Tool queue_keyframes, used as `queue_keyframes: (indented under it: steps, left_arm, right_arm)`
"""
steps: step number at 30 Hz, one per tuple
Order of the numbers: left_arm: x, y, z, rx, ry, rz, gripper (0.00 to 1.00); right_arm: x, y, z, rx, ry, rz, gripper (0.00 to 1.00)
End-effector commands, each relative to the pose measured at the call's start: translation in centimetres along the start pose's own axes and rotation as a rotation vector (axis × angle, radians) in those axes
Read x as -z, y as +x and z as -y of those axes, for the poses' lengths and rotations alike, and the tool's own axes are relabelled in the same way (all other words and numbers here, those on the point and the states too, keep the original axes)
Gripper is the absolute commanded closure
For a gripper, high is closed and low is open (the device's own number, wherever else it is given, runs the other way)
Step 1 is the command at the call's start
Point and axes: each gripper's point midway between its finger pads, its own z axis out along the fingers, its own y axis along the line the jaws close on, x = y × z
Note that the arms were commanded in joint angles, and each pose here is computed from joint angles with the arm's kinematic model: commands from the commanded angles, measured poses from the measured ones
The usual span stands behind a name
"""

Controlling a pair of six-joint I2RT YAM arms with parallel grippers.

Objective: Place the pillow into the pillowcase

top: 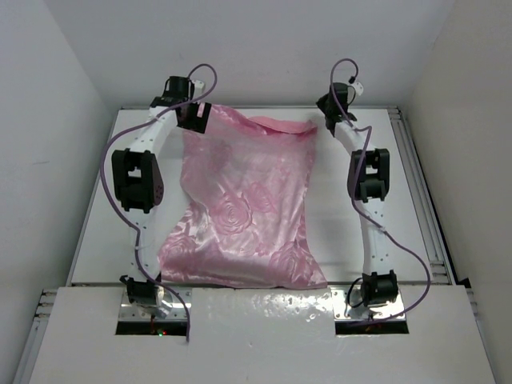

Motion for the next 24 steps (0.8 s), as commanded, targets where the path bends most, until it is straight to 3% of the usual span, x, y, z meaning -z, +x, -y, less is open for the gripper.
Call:
queue_keyframes:
  steps: [1, 5, 10, 16, 24]
  left_arm:
    - [3.5, -2.4, -1.3, 0.021, -0.032, 0.074, 0.07]
    - [3.4, -2.3, -1.2, 0.024, -0.028, 0.073, 0.07]
    - [3.2, -2.5, -1.3, 0.03, -0.02, 0.085, 0.07]
    - [3.3, -2.3, -1.5, 0.03, -0.027, 0.077, 0.07]
    - [3.6, -2.0, -2.4, 0.053, -0.033, 0.079, 0.07]
  right_arm:
    - [0.9, -3.6, -1.1, 0.106, -0.036, 0.079, 1.0]
    - [6.3, -3.1, -2.7, 0.223, -0.111, -0.068, 1.0]
    - [12.5, 1.4, 0.1, 0.23, -0.104, -0.281, 1.0]
    - [11.6, 6.8, 1.1, 0.165, -0.087, -0.435, 1.0]
    - [10.2, 7.8, 1.2, 0.108, -0.034, -0.437, 1.0]
